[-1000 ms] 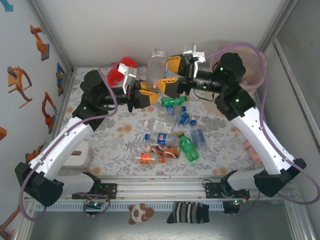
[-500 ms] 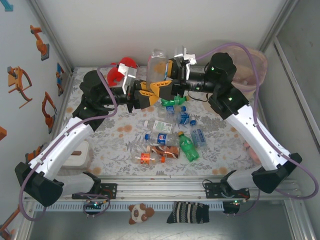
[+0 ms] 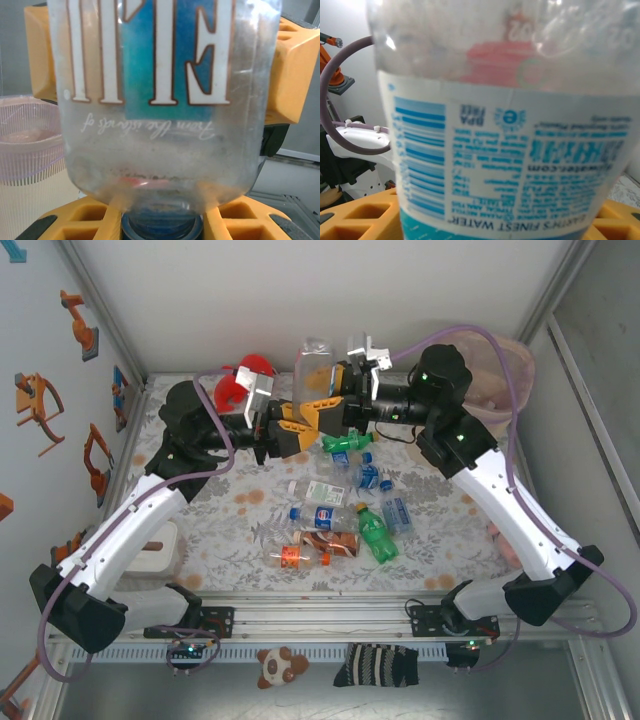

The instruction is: Put the plastic bottles in the bin

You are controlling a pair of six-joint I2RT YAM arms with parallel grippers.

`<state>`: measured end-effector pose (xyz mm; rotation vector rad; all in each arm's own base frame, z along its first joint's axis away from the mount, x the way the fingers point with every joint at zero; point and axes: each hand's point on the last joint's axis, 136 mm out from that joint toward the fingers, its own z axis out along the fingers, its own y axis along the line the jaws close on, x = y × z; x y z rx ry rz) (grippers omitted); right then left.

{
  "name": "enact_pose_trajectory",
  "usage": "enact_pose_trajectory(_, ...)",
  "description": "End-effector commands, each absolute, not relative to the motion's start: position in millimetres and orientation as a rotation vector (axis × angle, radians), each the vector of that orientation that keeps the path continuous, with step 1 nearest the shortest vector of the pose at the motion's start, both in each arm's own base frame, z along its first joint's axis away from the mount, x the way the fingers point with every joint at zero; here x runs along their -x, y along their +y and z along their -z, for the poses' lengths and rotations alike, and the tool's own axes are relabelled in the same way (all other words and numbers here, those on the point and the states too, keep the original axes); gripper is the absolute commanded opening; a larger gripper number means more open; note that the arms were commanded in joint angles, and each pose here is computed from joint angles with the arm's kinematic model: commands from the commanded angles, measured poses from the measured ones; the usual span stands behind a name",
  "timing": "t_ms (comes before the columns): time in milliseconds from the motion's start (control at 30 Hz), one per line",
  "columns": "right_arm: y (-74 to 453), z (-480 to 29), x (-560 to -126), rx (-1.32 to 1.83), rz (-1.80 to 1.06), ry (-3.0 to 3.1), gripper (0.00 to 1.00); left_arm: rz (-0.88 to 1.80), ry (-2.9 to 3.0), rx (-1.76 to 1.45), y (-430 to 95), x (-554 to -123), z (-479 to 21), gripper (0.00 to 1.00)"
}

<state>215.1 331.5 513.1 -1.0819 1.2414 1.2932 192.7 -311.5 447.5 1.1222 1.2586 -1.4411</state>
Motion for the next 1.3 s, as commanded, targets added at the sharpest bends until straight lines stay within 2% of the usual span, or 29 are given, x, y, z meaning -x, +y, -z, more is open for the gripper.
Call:
enact_pose_trajectory(0,330,-531,-205,1.104,-1.287,1.172,0.55,1.436,1.16,-1.152,-305,-177,-472,0.28)
enact_pose_trajectory(200,330,-532,-205,1.102,-1.283,1.172,0.5,1.434,1.164,-1.149,-305,-178,-472,0.3)
enact_pose_trajectory(300,329,-532,-207,1.093,-1.27,1.179,0.47,1.423,1.169,-1.14,-305,-180,-471,0.36)
enact_pose_trajectory(533,320,-529,-229,1.008,-1.133,1.266,0.47,1.303,1.25,-1.05,-299,-195,-461,0.65)
enact_pose_trajectory(833,270,-531,-292,0.717,-0.99,1.431,0.47,1.165,1.36,-0.909,-283,-216,-443,0.7)
enact_pose_trajectory(1000,211,-522,-346,0.425,-0.874,1.582,0.46,1.152,1.376,-0.895,-280,-218,-439,0.7)
enact_pose_trajectory(1267,112,-478,-410,0.046,-0.622,1.844,0.45,1.142,1.398,-0.882,-278,-222,-434,0.7)
